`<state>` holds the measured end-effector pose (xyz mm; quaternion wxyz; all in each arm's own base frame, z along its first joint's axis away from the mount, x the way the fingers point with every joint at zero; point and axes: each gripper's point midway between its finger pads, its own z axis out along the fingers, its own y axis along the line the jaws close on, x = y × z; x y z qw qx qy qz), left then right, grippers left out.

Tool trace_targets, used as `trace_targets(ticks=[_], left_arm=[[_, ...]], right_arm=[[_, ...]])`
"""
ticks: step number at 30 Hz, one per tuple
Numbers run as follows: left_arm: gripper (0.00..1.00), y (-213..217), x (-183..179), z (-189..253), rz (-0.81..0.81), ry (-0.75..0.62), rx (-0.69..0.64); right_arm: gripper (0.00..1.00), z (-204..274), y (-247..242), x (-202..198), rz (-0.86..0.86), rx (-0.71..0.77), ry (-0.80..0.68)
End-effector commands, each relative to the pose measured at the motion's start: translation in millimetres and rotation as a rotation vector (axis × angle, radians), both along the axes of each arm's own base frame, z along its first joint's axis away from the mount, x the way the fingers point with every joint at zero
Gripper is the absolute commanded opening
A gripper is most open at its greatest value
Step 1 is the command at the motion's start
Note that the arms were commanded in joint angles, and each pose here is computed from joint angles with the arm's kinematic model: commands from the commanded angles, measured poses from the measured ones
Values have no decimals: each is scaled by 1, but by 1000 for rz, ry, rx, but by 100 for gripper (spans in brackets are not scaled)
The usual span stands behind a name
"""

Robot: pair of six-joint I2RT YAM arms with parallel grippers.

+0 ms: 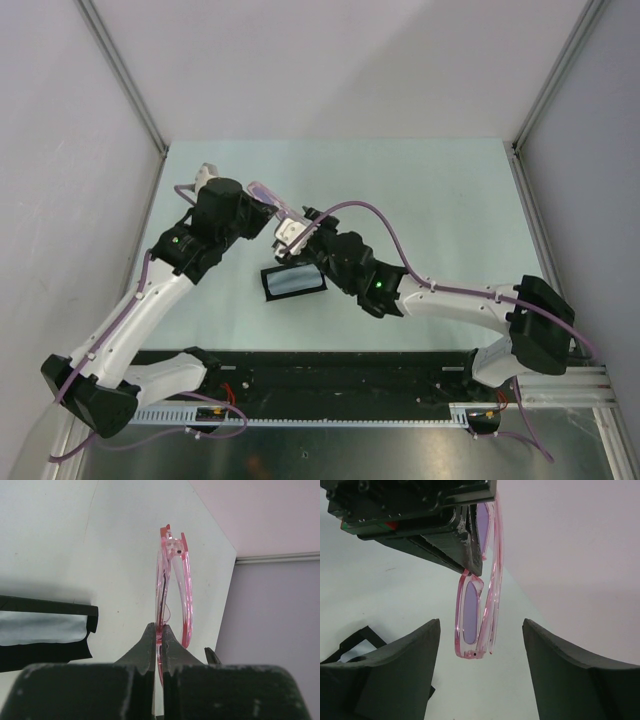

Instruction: Organize the sunglasses

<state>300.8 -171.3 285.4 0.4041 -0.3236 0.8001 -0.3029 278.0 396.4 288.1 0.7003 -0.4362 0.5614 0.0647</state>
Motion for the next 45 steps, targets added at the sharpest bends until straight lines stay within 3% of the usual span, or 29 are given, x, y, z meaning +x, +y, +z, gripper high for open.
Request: trace_targets(ticks=[1,5,12,25,31,38,45], left_arm=[[0,2,2,14,22,-37,-9],[1,3,3,14,21,-38,-4],[1,2,2,10,14,-31,5],[2,2,-1,14,4,-42,-2],[5,1,-2,17,-3,-48,-6],[20,-2,-2,20,-26,-50,-6],[22,-4,-2,20,-33,-48,-8]], right_arm=[[70,22,7,3,-4,54,-34],[62,15,14,5,1,25,-16],[63,14,17,14,-38,10,-19],[37,9,20,22,-79,-9,-11],[33,11,19,25,-102,7,-8],[22,11,22,26,-101,21,9],[17,13,23,29,-104,47,24]])
